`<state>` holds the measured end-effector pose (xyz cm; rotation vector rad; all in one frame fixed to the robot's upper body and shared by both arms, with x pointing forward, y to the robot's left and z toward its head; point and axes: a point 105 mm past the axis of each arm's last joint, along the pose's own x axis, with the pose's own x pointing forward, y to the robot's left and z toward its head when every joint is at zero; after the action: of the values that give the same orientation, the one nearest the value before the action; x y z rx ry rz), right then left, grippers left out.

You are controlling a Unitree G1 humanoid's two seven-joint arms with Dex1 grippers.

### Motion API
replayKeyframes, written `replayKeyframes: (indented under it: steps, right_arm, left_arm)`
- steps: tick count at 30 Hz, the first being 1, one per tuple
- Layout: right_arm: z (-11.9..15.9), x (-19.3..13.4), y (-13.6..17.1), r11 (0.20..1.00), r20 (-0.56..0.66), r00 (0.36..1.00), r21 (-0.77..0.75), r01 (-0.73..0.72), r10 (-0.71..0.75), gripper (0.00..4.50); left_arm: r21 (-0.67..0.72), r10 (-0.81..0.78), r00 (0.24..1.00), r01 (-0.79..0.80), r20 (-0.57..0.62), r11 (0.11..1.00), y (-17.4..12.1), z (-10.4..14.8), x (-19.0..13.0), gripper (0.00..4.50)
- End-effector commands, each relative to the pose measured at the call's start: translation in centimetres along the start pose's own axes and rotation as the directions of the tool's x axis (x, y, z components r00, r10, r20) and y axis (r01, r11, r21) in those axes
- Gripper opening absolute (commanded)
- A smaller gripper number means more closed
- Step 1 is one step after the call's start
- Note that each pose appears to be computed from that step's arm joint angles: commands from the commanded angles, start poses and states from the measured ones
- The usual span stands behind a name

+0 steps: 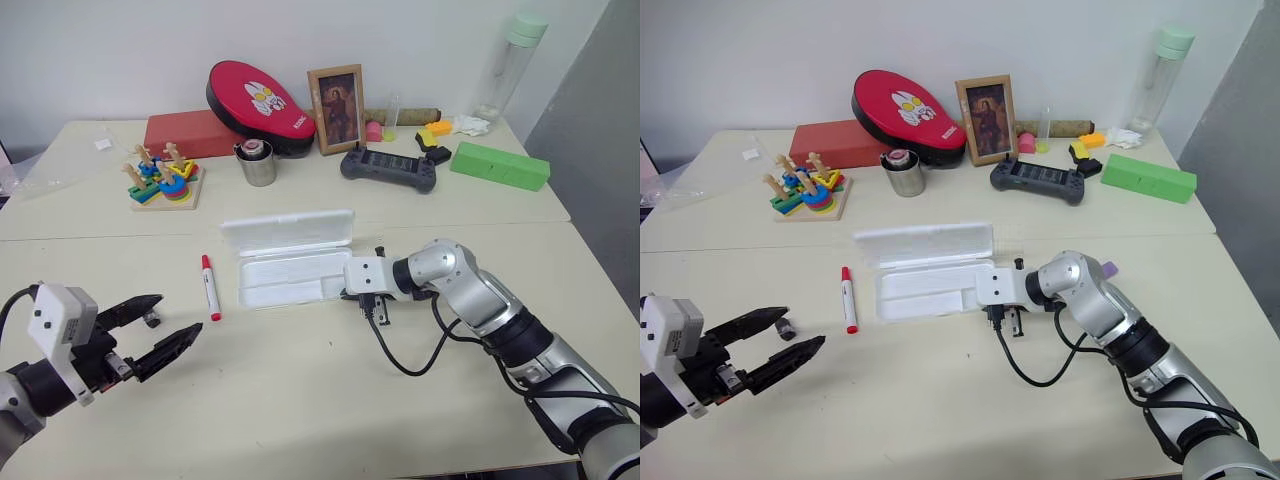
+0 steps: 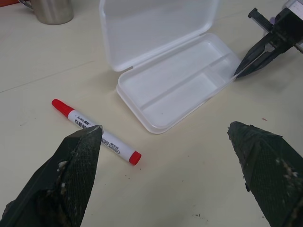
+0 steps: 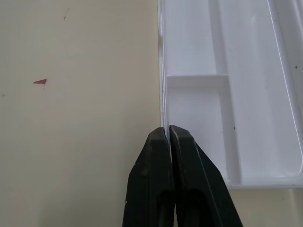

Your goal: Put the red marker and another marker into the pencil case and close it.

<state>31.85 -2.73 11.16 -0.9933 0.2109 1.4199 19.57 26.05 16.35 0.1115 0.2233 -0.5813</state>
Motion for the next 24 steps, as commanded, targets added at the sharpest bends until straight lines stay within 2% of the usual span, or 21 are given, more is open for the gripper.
replayKeyframes:
  steps: [1,12,24]
  right_arm:
    - [1.5,-1.1,-0.2,1.0,0.044,0.999,-0.023,-0.004,0.005,0.04]
    - [4.0,-3.4,0.6,0.999,0.123,0.991,-0.023,-0.045,0.048,0.04]
    - [3.1,-4.4,3.1,0.992,0.125,0.987,0.065,-0.113,0.104,0.04]
  left_arm:
    - [0.014,-0.004,1.0,0.004,0.019,1.0,-0.3,0.5,0.1,4.5]
    - [0.015,-0.003,0.999,0.003,0.032,1.0,-0.1,0.9,0.2,4.5]
    - [0.015,-0.008,1.0,0.008,0.025,1.0,0.1,0.8,0.3,4.5]
